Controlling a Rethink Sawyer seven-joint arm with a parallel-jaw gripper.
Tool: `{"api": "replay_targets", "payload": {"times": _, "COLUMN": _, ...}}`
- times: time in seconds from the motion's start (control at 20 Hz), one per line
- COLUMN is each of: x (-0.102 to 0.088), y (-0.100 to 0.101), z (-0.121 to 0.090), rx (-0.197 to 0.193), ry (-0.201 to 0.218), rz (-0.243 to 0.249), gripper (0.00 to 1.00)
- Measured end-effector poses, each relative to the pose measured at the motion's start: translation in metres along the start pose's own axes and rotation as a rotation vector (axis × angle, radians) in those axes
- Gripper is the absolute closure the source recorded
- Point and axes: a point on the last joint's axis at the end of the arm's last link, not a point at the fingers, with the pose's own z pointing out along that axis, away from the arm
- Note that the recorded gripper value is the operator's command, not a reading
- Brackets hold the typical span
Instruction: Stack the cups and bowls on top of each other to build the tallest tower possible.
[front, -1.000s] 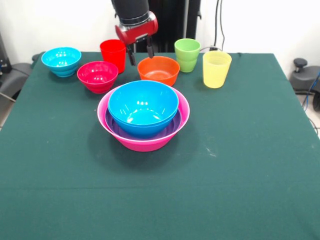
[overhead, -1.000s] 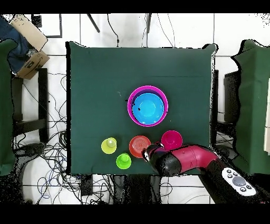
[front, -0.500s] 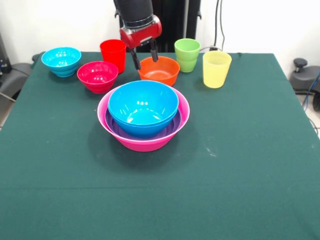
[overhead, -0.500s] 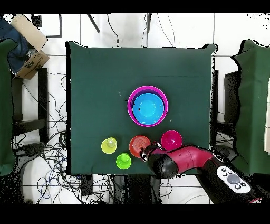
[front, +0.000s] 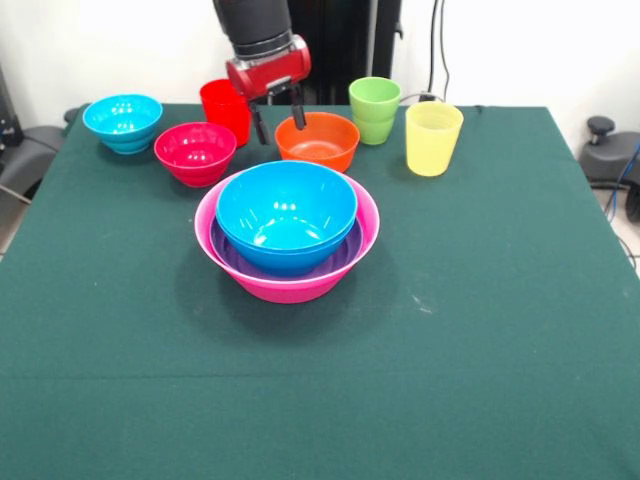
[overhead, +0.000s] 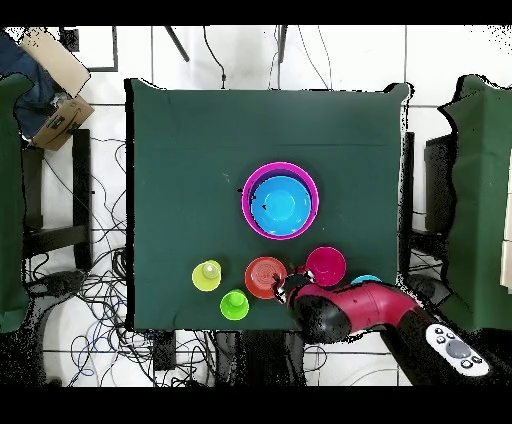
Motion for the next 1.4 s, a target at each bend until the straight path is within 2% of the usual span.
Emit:
{"api": "replay_targets", "payload": {"times": 0.2, "x": 0.009, "y": -0.008, "z": -0.001, "rx": 0.009, "ry": -0.020, "rz": 0.010, "gripper": 0.00}}
{"api": "replay_targets", "payload": {"times": 0.6, "x": 0.005, "y": 0.000, "z": 0.003, "rx": 0.022, "ry": -0.052, "rz": -0.050, "gripper": 0.00}}
{"api": "replay_targets", "payload": {"times": 0.95, "x": -0.009, "y": 0.033, "z": 0.017, "rx": 0.018, "ry": -0.003, "rz": -0.157, "gripper": 0.00}}
{"api": "replay_targets", "payload": {"times": 1.1, "x": -0.017, "y": 0.043, "z": 0.022, "rx": 0.017, "ry": 0.012, "rz": -0.185, "gripper": 0.00}}
{"api": "replay_targets", "payload": {"times": 1.4, "x": -0.025, "y": 0.042, "z": 0.026, "rx": 0.037, "ry": 0.030, "rz": -0.190, "gripper": 0.00}}
